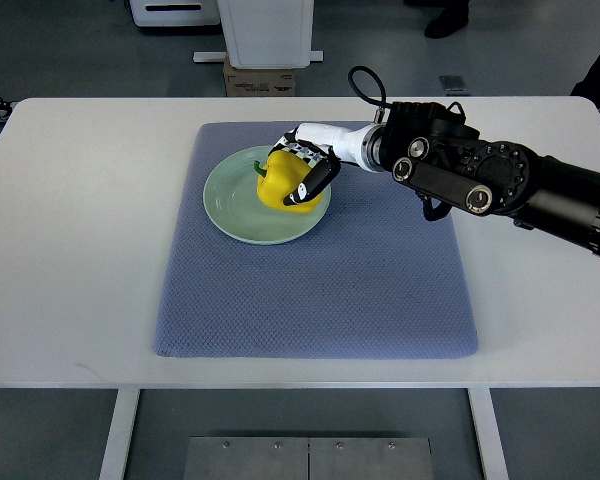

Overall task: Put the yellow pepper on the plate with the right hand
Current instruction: 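Lower the pepper onto the plate and open the right hand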

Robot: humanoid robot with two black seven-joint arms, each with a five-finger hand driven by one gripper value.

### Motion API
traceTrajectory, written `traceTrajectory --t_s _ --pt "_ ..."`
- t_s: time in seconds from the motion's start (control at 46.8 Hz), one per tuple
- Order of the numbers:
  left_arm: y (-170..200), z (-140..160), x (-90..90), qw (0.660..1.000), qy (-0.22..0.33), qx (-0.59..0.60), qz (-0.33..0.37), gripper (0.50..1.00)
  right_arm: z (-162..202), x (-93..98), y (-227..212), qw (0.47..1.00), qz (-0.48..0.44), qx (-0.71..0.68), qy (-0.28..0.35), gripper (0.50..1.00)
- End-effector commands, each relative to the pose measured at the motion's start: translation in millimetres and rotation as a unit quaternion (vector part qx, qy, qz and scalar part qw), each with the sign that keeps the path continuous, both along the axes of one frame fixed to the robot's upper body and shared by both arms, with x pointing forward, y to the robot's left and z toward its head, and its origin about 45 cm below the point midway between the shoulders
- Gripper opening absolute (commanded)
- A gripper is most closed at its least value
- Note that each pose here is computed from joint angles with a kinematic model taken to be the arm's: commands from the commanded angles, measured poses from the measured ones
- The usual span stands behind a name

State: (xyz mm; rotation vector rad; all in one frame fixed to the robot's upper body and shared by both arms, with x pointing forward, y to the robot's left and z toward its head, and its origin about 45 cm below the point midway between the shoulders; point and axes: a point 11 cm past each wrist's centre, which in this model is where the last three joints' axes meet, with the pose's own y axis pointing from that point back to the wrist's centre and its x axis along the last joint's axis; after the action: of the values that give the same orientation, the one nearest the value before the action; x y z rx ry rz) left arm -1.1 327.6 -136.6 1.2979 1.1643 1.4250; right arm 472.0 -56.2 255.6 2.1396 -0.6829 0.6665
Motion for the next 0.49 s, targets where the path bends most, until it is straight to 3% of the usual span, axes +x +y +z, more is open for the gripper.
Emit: traceTrajectory --t_s 0.0,0.47 --pt "0.0 0.0 0.0 1.000 0.000 0.000 0.000 1.000 -5.2 -1.2 -1.9 1.000 -0.004 -0.001 0.005 0.500" --pt "0.0 0.0 0.0 1.000 0.000 0.000 0.000 1.000 -14.2 -5.6 -2.1 1.000 -0.009 0.013 0.021 0.500"
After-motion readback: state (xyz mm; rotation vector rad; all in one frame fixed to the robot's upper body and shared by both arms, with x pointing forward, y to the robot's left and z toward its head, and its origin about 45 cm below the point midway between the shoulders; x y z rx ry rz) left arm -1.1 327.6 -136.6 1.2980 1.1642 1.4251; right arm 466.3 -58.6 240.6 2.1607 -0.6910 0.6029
